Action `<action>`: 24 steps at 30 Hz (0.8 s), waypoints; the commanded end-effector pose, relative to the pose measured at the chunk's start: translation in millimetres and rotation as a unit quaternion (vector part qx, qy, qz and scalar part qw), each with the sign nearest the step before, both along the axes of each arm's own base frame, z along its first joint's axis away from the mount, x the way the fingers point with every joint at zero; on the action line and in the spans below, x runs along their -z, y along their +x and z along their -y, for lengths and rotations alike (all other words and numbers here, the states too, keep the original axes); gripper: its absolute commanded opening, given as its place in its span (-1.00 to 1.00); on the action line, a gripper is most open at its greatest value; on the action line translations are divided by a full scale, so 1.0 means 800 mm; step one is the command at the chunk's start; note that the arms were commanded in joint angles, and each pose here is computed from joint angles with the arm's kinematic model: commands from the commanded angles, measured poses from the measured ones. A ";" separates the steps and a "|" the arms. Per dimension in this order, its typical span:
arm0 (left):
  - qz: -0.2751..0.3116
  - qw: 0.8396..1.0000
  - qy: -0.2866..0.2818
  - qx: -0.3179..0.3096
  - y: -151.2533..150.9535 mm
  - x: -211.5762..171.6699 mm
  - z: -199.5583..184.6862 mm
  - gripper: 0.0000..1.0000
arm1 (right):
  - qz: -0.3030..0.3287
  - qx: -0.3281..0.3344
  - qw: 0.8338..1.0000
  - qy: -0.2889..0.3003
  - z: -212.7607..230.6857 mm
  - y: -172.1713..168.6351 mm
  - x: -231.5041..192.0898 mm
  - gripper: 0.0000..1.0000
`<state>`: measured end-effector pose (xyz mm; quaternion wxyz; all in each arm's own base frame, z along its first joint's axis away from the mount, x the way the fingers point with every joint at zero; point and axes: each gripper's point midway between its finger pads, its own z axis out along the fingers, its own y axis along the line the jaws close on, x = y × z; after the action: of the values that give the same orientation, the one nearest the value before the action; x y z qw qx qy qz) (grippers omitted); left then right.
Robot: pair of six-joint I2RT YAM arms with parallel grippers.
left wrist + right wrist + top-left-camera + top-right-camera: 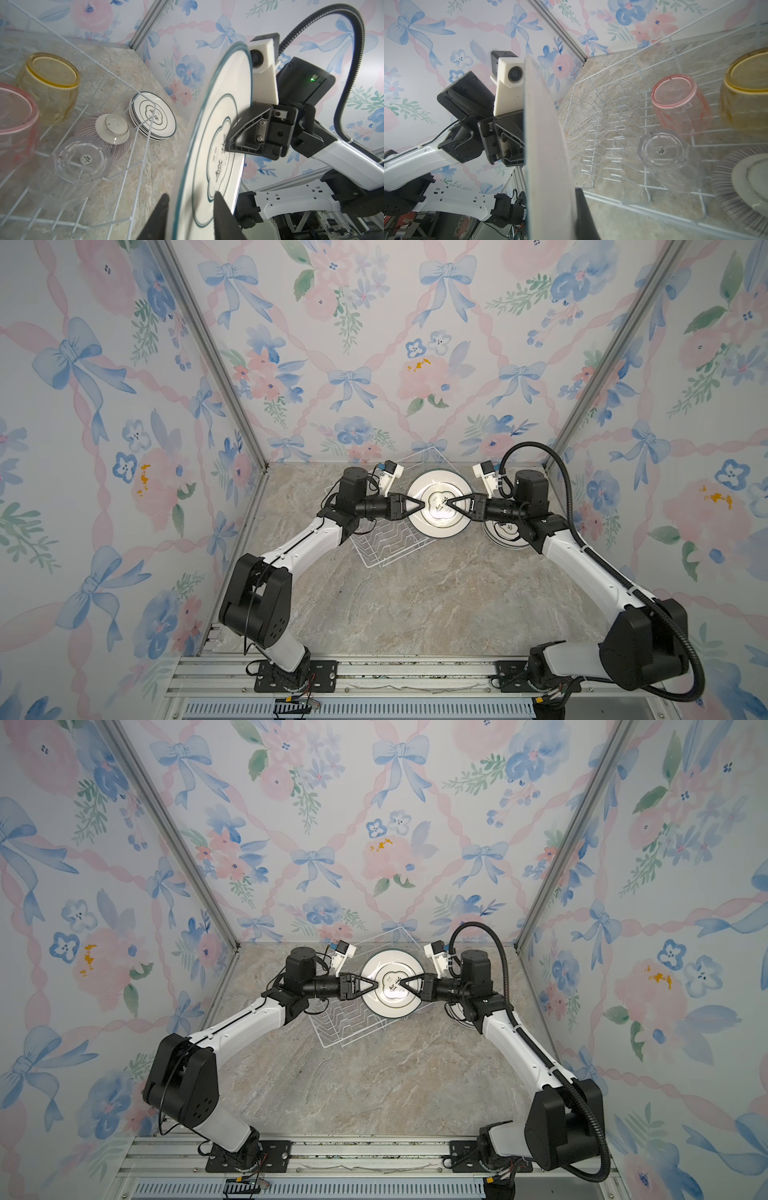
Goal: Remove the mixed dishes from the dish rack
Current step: 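Release the plate from the left gripper while the right gripper carries it away, then lower the plate with the right gripper onto the plate stack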
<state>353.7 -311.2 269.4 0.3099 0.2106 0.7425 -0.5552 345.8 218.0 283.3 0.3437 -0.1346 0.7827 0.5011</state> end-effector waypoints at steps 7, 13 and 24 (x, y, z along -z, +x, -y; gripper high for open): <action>0.096 0.995 0.033 -0.025 -0.007 -0.039 -0.018 -0.09 | -0.006 0.166 0.986 0.005 0.108 0.039 -0.033 -1.00; 0.067 0.942 0.276 -0.180 0.035 0.044 -0.098 -0.18 | -0.071 0.325 0.942 -0.036 0.233 0.062 0.014 -1.00; 0.047 0.904 0.330 -0.266 0.035 0.061 -0.177 -0.14 | -0.160 0.445 0.878 -0.079 0.348 0.066 0.115 -1.00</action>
<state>386.8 -182.4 213.0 0.3813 0.1198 0.8968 -0.1896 398.8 -54.0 207.1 0.4012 0.2748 0.8335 0.2625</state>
